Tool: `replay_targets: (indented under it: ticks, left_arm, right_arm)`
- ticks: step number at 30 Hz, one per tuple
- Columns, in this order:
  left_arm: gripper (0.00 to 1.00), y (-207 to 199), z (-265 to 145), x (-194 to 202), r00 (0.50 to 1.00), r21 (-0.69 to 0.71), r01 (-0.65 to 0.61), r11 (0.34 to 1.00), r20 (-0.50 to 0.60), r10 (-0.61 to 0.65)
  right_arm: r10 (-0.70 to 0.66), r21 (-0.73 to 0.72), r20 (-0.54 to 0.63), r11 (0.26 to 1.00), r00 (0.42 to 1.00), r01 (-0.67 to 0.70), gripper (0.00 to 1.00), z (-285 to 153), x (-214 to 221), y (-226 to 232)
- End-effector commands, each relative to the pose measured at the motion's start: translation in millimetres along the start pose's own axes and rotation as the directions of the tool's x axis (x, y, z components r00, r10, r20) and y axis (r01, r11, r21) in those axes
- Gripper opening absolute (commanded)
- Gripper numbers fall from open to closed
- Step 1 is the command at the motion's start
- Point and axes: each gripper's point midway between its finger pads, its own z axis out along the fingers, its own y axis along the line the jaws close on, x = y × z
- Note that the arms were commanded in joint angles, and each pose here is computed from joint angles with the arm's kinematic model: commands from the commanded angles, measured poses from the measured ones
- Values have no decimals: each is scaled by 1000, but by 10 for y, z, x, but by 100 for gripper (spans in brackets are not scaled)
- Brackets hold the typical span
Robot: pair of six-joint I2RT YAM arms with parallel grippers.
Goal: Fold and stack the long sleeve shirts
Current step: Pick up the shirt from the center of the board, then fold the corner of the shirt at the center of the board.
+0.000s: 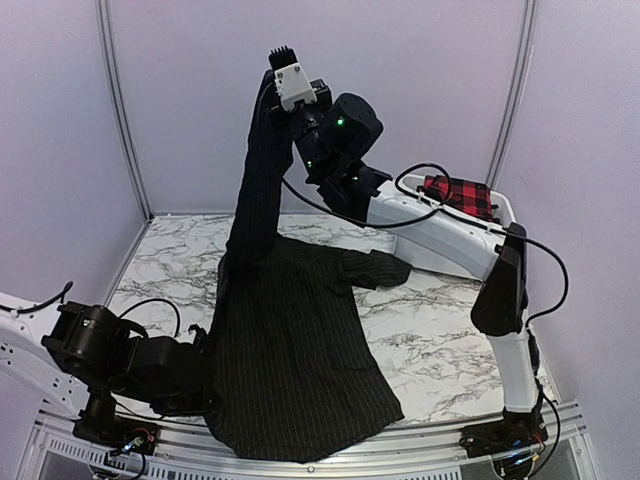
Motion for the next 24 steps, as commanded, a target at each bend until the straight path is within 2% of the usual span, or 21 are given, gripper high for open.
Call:
replay_targets:
  ticks: [1, 8, 14, 22, 24]
  left_arm:
    - [0, -208, 147, -73, 988, -10, -147, 989, -42, 146]
    - [0, -550, 633, -33, 955, 36, -250, 968, -158, 253]
    - [0, -697, 902, 211, 905, 89, -307, 948, -281, 320]
    - [0, -706, 997, 314, 884, 109, -319, 942, -324, 337]
    - [4, -671, 1023, 321, 886, 96, -316, 944, -328, 330]
  right_arm:
    - [-25, 45, 3, 999, 1000, 25, 0, 20, -56, -170]
    - [-66, 55, -42, 996, 997, 68, 0, -57, 100, -223]
    - [-76, 73, -78, 994, 994, 82, 0, -113, 229, -412]
    - [-77, 88, -93, 992, 993, 86, 0, -174, 260, -544]
    - [-74, 75, -103, 994, 992, 82, 0, -200, 297, -527]
